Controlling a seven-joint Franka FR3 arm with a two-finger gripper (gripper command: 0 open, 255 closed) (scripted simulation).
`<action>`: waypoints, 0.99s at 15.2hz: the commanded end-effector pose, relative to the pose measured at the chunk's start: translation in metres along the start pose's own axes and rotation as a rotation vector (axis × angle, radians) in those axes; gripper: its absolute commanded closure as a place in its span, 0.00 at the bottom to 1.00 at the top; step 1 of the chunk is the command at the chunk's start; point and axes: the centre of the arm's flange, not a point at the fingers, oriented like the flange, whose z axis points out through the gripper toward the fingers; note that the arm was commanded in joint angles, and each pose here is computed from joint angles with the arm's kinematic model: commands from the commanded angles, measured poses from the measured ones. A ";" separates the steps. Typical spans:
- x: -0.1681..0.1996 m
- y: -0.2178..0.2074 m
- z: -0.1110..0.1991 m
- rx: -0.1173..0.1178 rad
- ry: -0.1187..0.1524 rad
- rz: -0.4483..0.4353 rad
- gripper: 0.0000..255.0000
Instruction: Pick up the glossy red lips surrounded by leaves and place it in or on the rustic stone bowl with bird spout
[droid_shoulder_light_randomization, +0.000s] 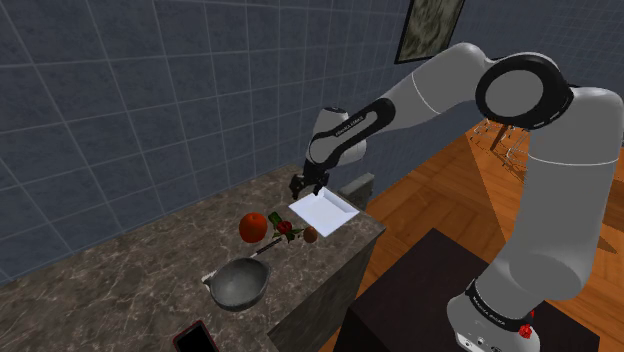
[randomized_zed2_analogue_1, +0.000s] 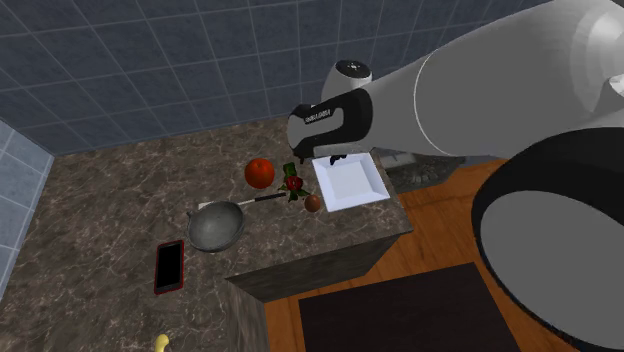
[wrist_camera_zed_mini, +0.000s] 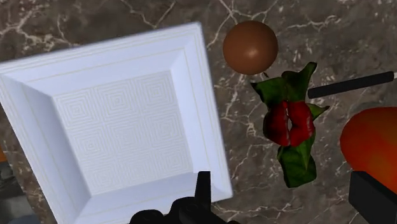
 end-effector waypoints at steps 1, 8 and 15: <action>0.011 -0.007 0.025 0.013 -0.004 0.000 0.00; 0.033 -0.018 0.085 0.038 -0.012 0.000 0.00; 0.033 -0.019 0.109 0.038 -0.012 0.000 0.00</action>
